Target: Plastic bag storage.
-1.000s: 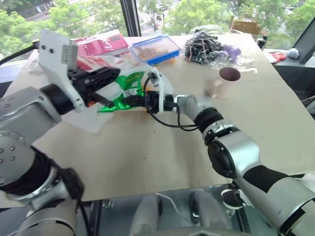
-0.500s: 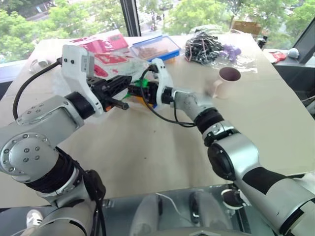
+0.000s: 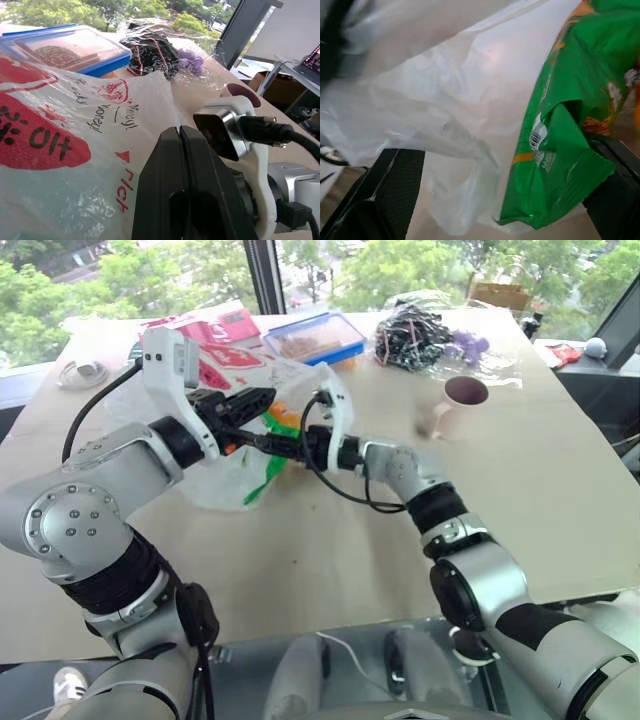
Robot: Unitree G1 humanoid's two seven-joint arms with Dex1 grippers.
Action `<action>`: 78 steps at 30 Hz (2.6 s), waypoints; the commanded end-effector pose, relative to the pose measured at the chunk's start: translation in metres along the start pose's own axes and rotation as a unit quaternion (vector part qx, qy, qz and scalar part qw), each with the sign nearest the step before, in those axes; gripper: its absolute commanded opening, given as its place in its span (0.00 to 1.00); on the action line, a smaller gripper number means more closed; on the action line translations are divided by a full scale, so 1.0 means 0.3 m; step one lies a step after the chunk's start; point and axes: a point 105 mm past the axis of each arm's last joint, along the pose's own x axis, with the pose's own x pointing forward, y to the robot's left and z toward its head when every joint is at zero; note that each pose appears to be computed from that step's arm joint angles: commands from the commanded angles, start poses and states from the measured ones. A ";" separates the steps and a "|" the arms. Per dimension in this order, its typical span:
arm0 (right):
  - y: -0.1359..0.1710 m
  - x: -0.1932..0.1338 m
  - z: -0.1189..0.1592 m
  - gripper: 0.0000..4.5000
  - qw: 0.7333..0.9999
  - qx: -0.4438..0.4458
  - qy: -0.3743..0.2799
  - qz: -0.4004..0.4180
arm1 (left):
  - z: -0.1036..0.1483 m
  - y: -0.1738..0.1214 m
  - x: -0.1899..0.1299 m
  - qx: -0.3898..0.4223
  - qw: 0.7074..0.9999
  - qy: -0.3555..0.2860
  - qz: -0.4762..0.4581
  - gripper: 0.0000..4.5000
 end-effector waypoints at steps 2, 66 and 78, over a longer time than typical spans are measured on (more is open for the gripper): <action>0.243 0.167 -0.096 0.99 0.992 -0.046 0.017 0.120 | 0.037 -0.056 0.016 0.003 0.999 -0.023 -0.043 0.00; 0.055 -0.146 0.020 0.01 0.989 -0.128 0.017 -0.066 | 0.073 0.130 -0.070 -0.023 0.999 0.018 -0.035 0.00; 0.002 0.094 0.093 0.01 0.986 -0.124 -0.029 -0.110 | 0.066 0.085 -0.035 -0.044 0.997 0.008 -0.062 0.00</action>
